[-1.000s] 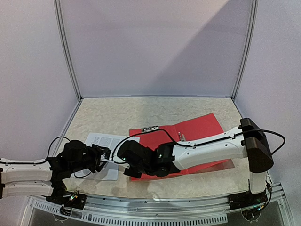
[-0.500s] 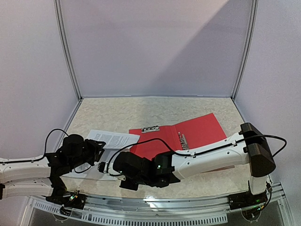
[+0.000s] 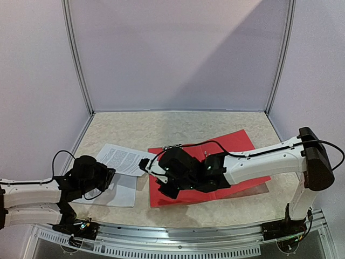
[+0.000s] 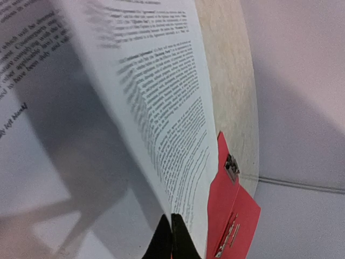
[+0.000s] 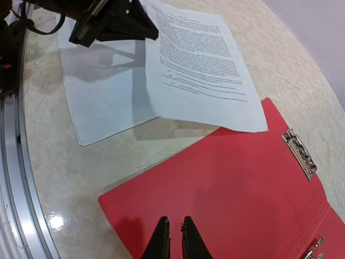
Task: Put the files into the folder
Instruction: Pass from the left arm to the right
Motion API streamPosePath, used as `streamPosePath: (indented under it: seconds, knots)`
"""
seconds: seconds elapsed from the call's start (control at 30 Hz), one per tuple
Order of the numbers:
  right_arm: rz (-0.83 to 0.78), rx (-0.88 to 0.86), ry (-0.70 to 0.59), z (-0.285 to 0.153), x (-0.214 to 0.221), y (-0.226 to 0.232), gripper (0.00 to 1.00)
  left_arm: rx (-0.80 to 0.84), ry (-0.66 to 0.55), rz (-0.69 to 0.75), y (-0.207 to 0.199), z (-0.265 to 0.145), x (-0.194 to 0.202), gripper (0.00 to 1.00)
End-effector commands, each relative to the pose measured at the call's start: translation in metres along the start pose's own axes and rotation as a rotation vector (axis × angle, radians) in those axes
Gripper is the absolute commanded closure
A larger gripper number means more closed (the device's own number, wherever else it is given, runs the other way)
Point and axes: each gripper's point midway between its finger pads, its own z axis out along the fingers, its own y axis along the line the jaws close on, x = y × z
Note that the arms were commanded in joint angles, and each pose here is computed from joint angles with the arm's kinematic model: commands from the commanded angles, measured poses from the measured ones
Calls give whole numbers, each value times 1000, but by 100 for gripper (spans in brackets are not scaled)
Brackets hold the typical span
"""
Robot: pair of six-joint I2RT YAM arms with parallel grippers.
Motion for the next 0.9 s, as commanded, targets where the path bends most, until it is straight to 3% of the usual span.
streamPosePath:
  seconds: [0.0,0.1,0.17,0.23,0.4,0.6,0.77,0.87]
  knots:
    - [99,4,-38,-16,-3,-16,90,-21,-47,91,4,1,-15,100]
    - [174,4,-32,-24,7,-40,87,-18,-74,236,-19,1,-25,100]
    - [250,-7,-44,-31,11,-58,82,13,-99,393,-57,-2,-31,100]
    - [330,-51,-68,-43,13,-70,69,30,-87,567,-94,2,-29,100]
    - [364,-86,-147,-75,10,-88,33,64,80,980,-161,9,5,100]
    - [510,-120,-237,-102,16,-126,23,331,88,1194,-241,-31,39,100]
    - [591,-120,-297,-121,22,-157,19,575,305,1362,-264,-64,99,100]
    - [608,-184,-299,-124,21,-162,2,611,415,1441,-254,-73,130,100]
